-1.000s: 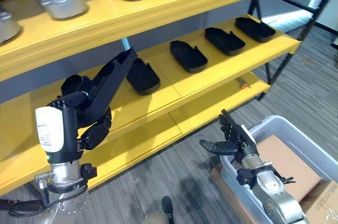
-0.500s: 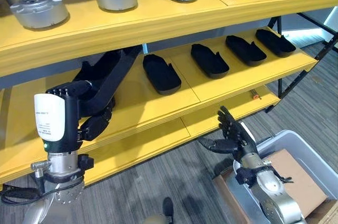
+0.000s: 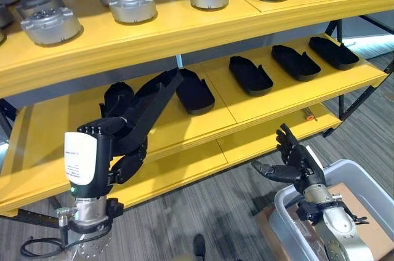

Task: Move parts from the plastic box to the shelf.

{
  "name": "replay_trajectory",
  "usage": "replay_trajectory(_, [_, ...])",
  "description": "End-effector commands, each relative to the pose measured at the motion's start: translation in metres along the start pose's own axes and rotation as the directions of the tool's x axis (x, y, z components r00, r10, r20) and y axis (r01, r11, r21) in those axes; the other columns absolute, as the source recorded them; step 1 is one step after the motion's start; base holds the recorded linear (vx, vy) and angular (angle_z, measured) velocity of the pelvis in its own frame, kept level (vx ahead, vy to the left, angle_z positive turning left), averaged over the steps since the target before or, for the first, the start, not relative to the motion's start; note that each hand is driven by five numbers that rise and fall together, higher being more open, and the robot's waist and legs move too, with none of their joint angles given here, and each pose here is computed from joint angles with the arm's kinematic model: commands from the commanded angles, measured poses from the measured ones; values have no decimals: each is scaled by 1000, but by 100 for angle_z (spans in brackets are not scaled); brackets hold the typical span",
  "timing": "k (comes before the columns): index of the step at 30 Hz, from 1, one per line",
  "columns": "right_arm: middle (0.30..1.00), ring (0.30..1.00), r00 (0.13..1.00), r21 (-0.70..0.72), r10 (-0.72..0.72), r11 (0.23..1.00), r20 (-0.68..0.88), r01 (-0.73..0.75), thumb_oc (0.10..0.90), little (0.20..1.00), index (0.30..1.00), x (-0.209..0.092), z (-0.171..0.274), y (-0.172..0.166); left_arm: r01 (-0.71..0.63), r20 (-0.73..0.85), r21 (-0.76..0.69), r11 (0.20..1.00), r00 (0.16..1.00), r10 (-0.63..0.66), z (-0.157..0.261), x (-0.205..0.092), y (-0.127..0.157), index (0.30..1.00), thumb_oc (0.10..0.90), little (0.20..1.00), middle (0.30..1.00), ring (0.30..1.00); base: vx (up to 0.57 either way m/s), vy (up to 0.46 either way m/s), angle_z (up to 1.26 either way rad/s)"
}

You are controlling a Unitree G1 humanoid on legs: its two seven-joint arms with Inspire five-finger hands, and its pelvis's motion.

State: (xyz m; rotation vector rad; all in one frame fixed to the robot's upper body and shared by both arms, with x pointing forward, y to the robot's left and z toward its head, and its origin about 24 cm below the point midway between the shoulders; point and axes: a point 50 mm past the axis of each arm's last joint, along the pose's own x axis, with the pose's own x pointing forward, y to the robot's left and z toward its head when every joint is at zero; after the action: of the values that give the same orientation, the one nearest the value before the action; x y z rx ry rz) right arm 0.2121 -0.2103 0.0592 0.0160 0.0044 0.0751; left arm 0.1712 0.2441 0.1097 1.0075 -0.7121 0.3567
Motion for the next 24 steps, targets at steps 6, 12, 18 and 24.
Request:
replay_trajectory(6, [1000, 1000, 956, -26, 52, 999, 289, -47, 900, 1000, 1000, 18, 48, 11, -218, 118, -55, 974, 968, 224, 12, 53, 25, 300, 400, 300, 300, 300, 82, -48, 36])
replay_trajectory(12, [1000, 1000, 960, -83, 76, 995, 269, -55, 900, 1000, 1000, 16, 46, 6, -272, 97, -23, 962, 957, 273, 7, 48, 32, 300, 400, 300, 300, 300, 74, 150, 40])
replay_trajectory(18, [1000, 1000, 954, -102, 95, 992, 284, -68, 900, 1000, 1000, 11, 52, 4, -295, 56, -3, 955, 954, 295, 4, 47, 36, 300, 400, 300, 300, 300, 97, 252, -6])
replay_trajectory(24, [1000, 1000, 952, -116, 124, 989, 279, -94, 900, 1000, 1000, 11, 51, 3, -295, 32, 20, 955, 955, 294, 1, 45, 31, 300, 400, 300, 300, 300, 69, 343, -3])
